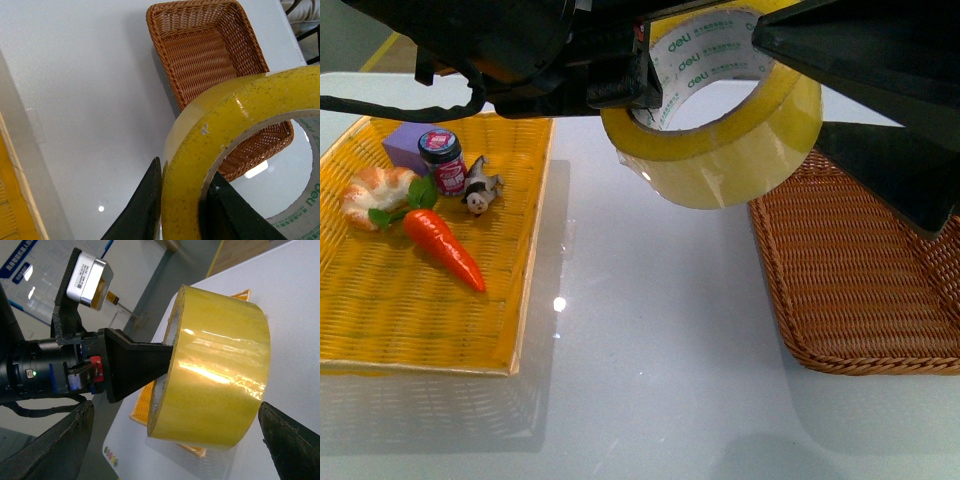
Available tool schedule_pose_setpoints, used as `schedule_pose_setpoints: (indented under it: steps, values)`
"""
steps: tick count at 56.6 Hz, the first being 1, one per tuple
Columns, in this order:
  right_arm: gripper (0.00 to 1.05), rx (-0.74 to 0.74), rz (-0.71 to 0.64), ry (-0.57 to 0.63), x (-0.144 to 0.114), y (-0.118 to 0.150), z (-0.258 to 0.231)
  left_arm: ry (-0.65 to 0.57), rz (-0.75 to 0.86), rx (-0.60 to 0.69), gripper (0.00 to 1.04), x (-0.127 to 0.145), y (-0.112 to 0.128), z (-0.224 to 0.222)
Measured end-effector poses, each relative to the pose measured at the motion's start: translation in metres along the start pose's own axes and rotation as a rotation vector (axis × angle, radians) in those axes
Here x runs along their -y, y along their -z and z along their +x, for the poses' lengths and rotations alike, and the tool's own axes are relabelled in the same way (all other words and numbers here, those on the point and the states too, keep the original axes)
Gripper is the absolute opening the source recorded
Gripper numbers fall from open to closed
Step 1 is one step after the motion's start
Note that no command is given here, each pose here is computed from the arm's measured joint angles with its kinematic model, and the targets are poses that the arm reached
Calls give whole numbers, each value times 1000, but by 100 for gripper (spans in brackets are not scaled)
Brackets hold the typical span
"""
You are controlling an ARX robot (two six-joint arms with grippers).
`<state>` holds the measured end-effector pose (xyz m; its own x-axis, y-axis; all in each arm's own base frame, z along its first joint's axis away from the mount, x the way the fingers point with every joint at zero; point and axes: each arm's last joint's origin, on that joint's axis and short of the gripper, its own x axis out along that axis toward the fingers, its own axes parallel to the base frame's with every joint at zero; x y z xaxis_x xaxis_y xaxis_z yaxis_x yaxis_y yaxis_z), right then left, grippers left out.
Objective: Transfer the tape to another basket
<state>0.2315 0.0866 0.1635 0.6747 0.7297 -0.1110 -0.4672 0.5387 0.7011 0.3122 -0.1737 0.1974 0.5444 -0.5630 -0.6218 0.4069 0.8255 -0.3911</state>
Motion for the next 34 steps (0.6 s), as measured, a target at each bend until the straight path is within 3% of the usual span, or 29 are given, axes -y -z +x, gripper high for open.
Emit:
schedule_pose_setpoints:
  steps: [20, 34]
  values:
    - [95, -29, 20, 20, 8, 3, 11, 15, 1, -7, 15, 1, 0, 0]
    - [59, -27, 24, 30, 9, 3, 12, 17, 0, -11, 15, 1, 1, -1]
